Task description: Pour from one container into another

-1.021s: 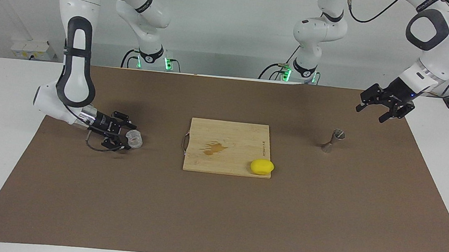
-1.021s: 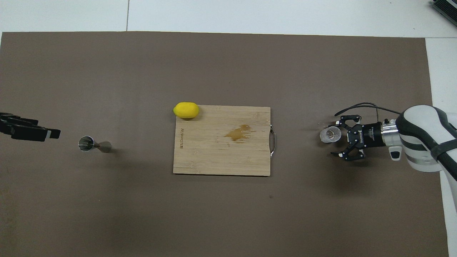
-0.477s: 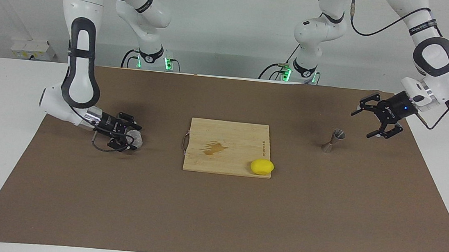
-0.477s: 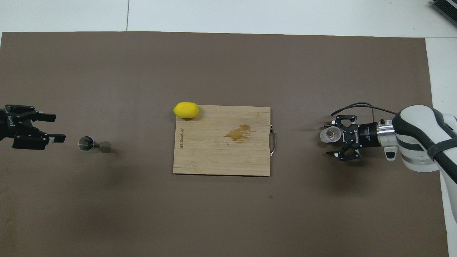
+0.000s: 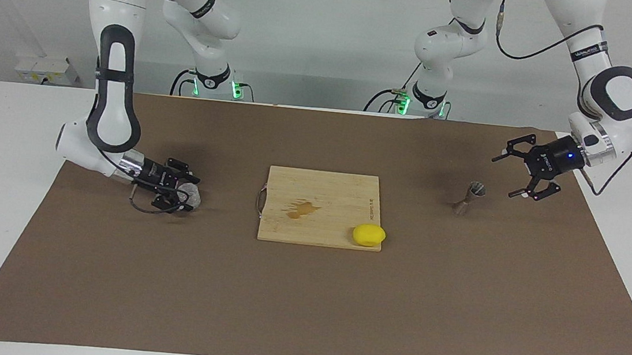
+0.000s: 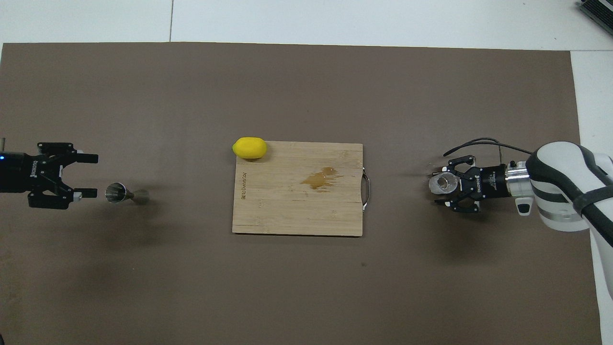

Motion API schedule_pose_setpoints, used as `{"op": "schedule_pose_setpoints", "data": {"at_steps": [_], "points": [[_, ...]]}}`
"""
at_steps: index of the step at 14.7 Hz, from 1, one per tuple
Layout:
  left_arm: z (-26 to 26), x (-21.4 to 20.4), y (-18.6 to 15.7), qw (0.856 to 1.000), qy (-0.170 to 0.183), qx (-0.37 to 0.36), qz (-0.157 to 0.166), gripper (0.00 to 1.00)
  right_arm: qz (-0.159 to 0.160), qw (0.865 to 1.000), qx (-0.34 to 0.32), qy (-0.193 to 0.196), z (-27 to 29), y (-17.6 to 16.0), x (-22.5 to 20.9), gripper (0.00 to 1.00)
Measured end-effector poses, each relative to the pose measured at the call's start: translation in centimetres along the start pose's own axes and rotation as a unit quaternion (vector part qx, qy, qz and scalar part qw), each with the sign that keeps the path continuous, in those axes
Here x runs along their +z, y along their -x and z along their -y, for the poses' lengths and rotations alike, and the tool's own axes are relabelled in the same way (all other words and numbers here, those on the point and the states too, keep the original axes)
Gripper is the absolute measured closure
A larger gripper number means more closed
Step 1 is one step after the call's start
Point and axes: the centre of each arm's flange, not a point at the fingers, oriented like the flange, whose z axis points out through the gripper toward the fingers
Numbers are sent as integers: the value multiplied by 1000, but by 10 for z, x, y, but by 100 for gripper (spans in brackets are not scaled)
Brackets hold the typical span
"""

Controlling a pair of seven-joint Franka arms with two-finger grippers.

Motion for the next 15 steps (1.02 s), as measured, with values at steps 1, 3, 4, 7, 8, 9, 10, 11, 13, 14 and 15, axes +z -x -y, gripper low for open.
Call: {"op": "schedule_pose_setpoints", "data": {"at_steps": [1, 3, 4, 7, 8, 9, 10, 11, 13, 14, 15], "points": [[8, 1, 11, 999, 0, 45, -21, 0, 0, 1000, 0, 0, 0, 0, 0, 44], [18, -1, 32, 994, -1, 99, -48, 0, 0, 1000, 0, 0, 0, 0, 0, 49], [20, 0, 40, 993, 3, 108, -56, 0, 0, 1000, 0, 0, 0, 0, 0, 49], [15, 2, 45, 990, 33, 116, -77, 0, 0, 1000, 0, -1, 0, -1, -1, 49], [11, 3, 45, 988, 45, 122, -84, 0, 0, 1000, 1, -1, 0, -1, -1, 49], [8, 2, 46, 986, 55, 131, -92, 0, 0, 1000, 1, -2, 0, -1, -2, 49], [7, 2, 51, 983, 64, 141, -101, 0, 0, 1000, 2, -2, -1, -2, -2, 49], [8, 4, 61, 980, 73, 146, -112, 0, 0, 1000, 2, -3, -1, -2, -3, 49], [17, 4, 90, 976, 72, 154, -135, 0, 0, 1000, 3, -4, -1, -3, -4, 49], [22, 2, 102, 973, 62, 159, -154, 0, 0, 1000, 3, -4, -1, -4, -4, 49], [27, -1, 112, 970, 48, 158, -177, 0, 0, 1000, 3, -4, -1, -4, -5, 49]]}}
